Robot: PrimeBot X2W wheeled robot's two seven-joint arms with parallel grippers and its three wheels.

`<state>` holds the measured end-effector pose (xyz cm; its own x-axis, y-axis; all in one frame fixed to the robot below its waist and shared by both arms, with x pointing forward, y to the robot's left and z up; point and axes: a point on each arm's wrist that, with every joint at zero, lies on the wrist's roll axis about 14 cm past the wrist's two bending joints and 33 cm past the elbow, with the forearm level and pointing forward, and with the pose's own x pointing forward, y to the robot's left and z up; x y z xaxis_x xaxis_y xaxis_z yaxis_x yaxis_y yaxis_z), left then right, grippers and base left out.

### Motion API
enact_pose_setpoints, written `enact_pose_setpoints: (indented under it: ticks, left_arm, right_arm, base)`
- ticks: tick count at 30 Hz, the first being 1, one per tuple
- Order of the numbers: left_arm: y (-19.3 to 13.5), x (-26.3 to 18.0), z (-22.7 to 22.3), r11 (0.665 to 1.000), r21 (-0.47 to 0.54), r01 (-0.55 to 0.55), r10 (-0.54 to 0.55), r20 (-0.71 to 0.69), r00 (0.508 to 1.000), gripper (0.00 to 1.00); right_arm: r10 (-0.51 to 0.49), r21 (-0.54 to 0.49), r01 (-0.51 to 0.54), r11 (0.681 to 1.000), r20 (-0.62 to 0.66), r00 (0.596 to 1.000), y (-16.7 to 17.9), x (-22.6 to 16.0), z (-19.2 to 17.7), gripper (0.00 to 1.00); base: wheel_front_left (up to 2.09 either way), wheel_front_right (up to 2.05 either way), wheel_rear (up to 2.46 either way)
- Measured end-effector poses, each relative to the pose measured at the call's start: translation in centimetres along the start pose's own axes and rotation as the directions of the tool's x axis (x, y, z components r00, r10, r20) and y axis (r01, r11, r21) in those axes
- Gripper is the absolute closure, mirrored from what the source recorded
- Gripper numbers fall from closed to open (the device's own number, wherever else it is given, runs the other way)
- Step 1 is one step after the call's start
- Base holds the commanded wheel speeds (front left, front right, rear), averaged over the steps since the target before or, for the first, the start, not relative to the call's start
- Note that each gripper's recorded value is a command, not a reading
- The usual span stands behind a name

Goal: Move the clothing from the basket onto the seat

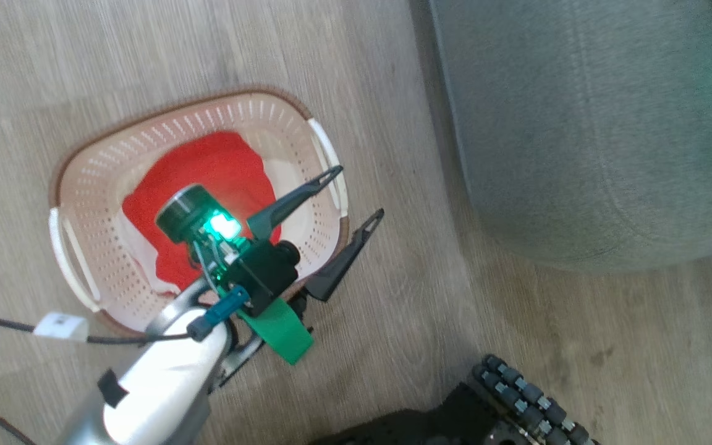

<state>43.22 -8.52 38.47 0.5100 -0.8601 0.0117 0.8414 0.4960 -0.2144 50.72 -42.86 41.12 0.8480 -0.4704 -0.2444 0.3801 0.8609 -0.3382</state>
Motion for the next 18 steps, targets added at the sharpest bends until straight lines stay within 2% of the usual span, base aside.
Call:
enact_pose_setpoints:
  ticks: [6,11,15,18]
  left_arm:
    - [-2.3,-0.1,2.1,1.000,-0.002,0.003,-0.003,0.016,1.000,0.00]
    - [-4.0,-0.2,4.8,1.000,0.019,-0.010,0.009,0.052,0.999,0.00]
    - [-4.9,-1.1,6.7,0.998,0.035,-0.049,0.046,0.078,0.996,0.00]
    - [-4.3,-1.8,8.7,0.993,0.045,-0.113,0.107,0.118,0.987,0.00]
  right_arm:
    - [0.062,-0.050,-0.060,0.997,0.039,0.997,0.0,-2.9,1.4,0.00]
    - [0.113,-0.026,-0.110,0.994,0.138,0.984,0.0,-6.3,3.7,0.00]
    - [0.178,-0.043,-0.173,0.984,0.285,0.942,0.5,-9.4,7.9,0.00]
    - [0.212,-0.032,-0.218,0.975,0.399,0.892,1.0,-11.9,11.1,0.00]
  base:
    - [0.00,0.00,0.00]
    - [0.00,0.00,0.00]
    - [0.00,0.00,0.00]
    - [0.00,0.00,0.00]
